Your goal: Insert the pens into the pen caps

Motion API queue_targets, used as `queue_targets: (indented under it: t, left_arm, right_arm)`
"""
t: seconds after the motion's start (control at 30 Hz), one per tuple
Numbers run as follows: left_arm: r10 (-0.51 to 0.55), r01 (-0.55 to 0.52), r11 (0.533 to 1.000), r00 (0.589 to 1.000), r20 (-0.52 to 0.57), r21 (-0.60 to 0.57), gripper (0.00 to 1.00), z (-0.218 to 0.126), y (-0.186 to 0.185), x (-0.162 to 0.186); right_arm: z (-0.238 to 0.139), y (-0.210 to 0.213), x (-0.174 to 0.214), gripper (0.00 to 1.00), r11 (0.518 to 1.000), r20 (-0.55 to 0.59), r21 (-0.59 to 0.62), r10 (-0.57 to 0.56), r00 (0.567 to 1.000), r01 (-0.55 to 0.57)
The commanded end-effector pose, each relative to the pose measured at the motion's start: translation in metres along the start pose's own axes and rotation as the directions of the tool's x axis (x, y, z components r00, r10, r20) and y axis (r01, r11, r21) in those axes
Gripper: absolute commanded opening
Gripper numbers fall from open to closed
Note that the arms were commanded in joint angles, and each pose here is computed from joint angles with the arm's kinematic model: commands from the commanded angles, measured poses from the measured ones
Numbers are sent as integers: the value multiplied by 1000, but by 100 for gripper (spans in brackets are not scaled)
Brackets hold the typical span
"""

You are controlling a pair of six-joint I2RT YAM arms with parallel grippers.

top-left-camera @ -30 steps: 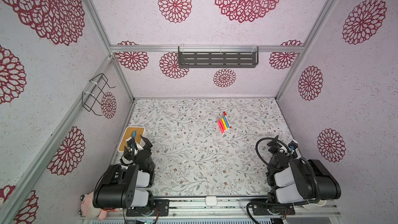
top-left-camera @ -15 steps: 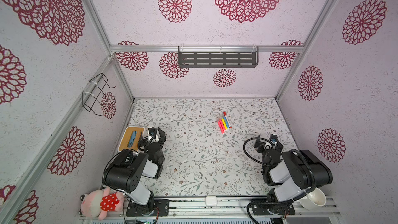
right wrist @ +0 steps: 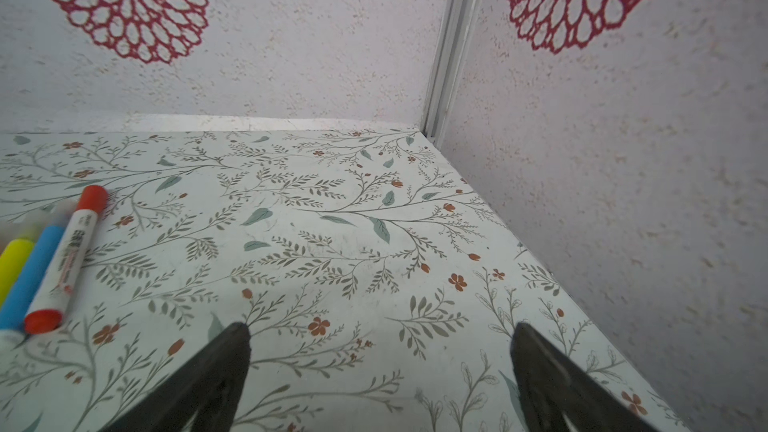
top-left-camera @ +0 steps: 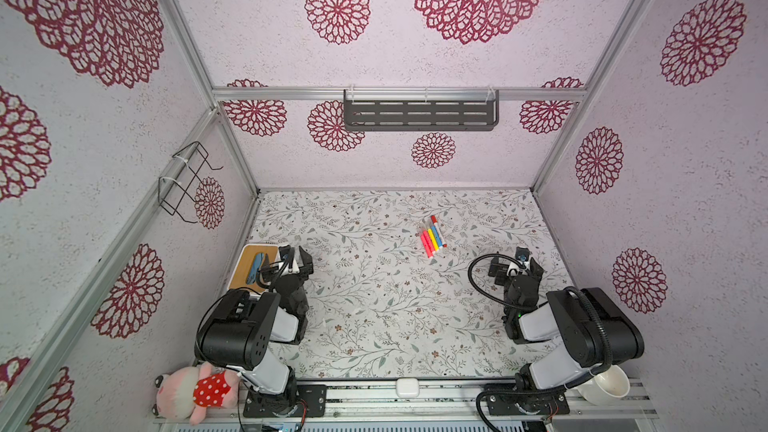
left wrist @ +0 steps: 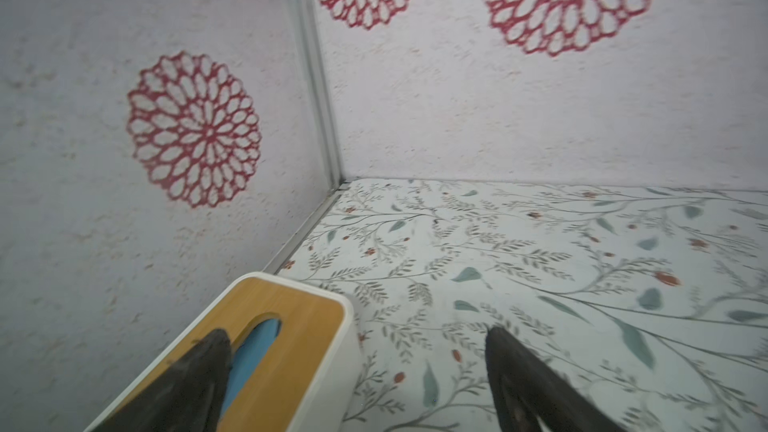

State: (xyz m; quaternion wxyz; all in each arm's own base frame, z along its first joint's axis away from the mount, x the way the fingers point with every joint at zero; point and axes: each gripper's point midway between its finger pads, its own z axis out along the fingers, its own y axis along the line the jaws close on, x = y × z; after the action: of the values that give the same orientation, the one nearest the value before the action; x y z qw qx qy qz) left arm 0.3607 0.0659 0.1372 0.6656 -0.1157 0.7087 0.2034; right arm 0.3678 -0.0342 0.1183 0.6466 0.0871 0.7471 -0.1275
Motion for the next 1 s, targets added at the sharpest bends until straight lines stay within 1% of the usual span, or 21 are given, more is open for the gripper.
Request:
queue_targets:
  t: [0.0,0.07,0.13,0.2,0.27,0.97]
  left_arm:
    - [-60,64,996,997,-57,67,97,16,-10,1]
    - [-61,71,995,989,-136,69,97,29,-9,8]
    - [-98,115,990,979,-179,86,97,42,-5,11]
    - [-142,169,980,962,-231,101,97,47,0,18]
    - [-136,159,983,967,-215,95,98,48,2,16]
    - [-133,155,983,970,-204,97,97,45,0,14]
  right_arm:
    - [5,-3,3,99,998,-42,-4,55,998,-55]
    - [6,-3,3,99,998,-42,-5,56,998,-56]
    - [6,-4,3,99,998,-45,-6,59,997,-60]
    - [7,-4,3,99,998,-47,-8,64,997,-64]
    - [6,-4,3,99,998,-46,-9,63,997,-63]
    - [4,-4,1,99,998,-35,-10,57,998,-57]
